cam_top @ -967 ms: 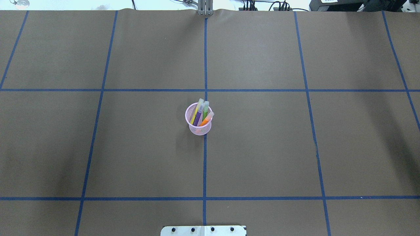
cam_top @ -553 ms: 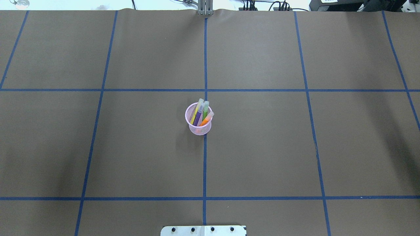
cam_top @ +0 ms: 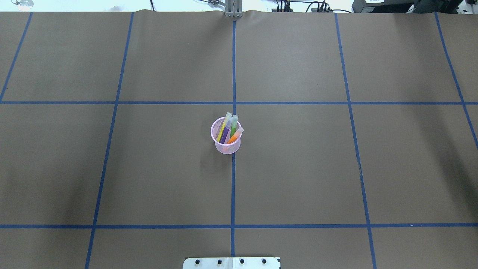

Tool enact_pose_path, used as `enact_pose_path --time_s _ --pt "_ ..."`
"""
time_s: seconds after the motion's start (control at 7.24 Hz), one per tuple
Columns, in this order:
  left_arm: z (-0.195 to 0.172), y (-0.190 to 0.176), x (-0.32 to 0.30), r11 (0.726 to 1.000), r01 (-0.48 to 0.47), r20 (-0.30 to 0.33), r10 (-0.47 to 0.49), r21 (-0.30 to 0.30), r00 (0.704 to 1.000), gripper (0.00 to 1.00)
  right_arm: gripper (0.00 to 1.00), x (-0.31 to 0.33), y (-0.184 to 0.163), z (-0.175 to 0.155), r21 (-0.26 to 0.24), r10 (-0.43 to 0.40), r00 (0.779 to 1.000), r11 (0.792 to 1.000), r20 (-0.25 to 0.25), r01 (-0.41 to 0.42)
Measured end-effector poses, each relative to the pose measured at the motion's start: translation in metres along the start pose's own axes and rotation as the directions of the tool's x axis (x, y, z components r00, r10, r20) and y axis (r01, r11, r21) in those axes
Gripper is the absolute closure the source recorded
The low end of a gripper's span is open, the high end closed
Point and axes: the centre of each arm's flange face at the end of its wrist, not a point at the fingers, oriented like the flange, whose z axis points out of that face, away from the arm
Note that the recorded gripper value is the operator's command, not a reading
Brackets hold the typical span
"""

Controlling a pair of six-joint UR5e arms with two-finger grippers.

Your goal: Collect pens into pen holder

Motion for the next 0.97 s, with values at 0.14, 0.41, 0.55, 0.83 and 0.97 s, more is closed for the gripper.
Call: enact_pose_path --time_s 0.14,0.41,0.55,0.83,0.97 --pt "0.0 0.0 0.0001 1.0 0.0 0.0 0.0 0.0 1.0 0.0 0.0 0.0002 0.0 0.0002 0.0 0.0 1.0 1.0 0.0 0.0" --pt "0.0001 -0.0001 0.0001 1.0 0.0 0.0 0.0 0.0 1.0 0.0 0.0 0.0012 -0.0001 0.0011 -0.002 0.003 1.0 1.0 -0.001 -0.003" --pt "0.0 -0.0002 0.0 1.0 0.0 0.001 0.0 0.0 1.0 0.0 0.0 0.0021 -0.0004 0.002 -0.004 0.005 1.0 1.0 -0.001 -0.005" --pt "0.0001 -0.0003 -0.0003 1.0 0.0 0.004 0.0 0.001 1.0 0.0 0.0 0.003 -0.0007 0.003 -0.006 0.007 1.0 1.0 -0.001 -0.007" --pt "0.0001 -0.0003 -0.0004 1.0 0.0 0.005 0.0 0.001 1.0 0.0 0.0 0.0031 -0.0008 0.0031 -0.006 0.008 1.0 1.0 -0.001 -0.008"
